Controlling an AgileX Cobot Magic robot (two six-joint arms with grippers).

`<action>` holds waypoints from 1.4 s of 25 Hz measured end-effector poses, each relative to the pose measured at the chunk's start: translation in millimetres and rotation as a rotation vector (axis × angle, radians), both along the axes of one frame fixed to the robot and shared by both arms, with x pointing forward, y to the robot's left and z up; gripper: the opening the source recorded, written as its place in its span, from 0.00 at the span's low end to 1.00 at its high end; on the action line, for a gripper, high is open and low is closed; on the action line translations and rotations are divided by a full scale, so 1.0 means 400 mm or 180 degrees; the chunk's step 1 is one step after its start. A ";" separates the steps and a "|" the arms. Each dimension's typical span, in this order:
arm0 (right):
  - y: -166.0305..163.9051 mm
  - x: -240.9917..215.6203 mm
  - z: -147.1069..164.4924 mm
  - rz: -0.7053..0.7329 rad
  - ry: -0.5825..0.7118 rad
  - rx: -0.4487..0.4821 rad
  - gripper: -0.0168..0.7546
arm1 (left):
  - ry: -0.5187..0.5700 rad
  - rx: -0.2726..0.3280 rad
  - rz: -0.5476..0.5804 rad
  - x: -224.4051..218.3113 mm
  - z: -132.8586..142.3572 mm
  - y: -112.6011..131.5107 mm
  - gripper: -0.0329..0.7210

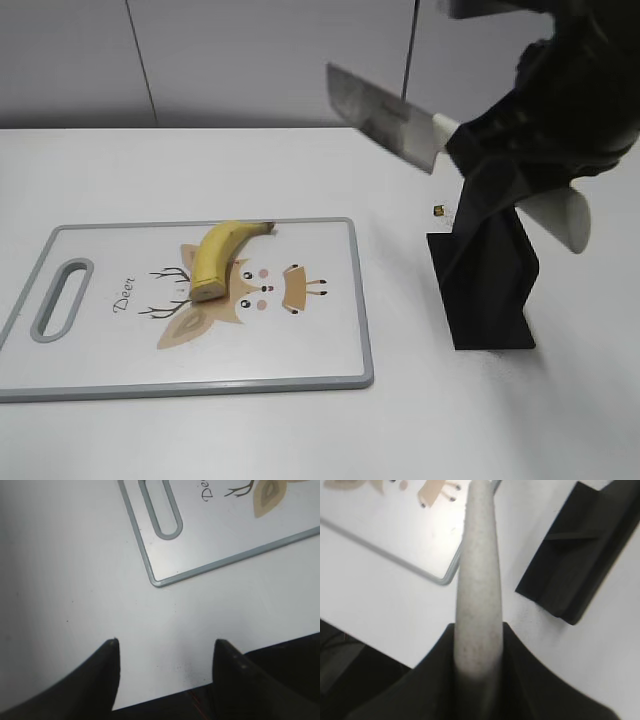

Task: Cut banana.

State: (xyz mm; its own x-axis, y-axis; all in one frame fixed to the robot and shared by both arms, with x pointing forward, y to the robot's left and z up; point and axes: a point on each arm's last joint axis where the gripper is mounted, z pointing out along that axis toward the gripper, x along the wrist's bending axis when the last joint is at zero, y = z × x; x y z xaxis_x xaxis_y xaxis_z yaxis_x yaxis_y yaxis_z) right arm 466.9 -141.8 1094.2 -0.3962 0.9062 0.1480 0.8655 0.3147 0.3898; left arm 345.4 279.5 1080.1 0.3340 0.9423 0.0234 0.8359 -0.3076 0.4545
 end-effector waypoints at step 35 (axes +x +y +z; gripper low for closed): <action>-0.106 0.019 -0.108 -0.1305 0.0071 -0.0028 0.23 | -0.1811 -0.0344 0.0002 -0.282 -0.089 0.038 0.75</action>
State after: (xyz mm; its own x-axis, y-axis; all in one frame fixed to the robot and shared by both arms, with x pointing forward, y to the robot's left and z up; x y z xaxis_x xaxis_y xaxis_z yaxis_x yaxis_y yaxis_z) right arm 474.6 -184.1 1050.8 0.0012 0.9896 0.1440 0.9280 -0.0547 0.3685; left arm 232.6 294.6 1044.3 0.2966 0.9495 0.1028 0.4510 -0.2341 0.8613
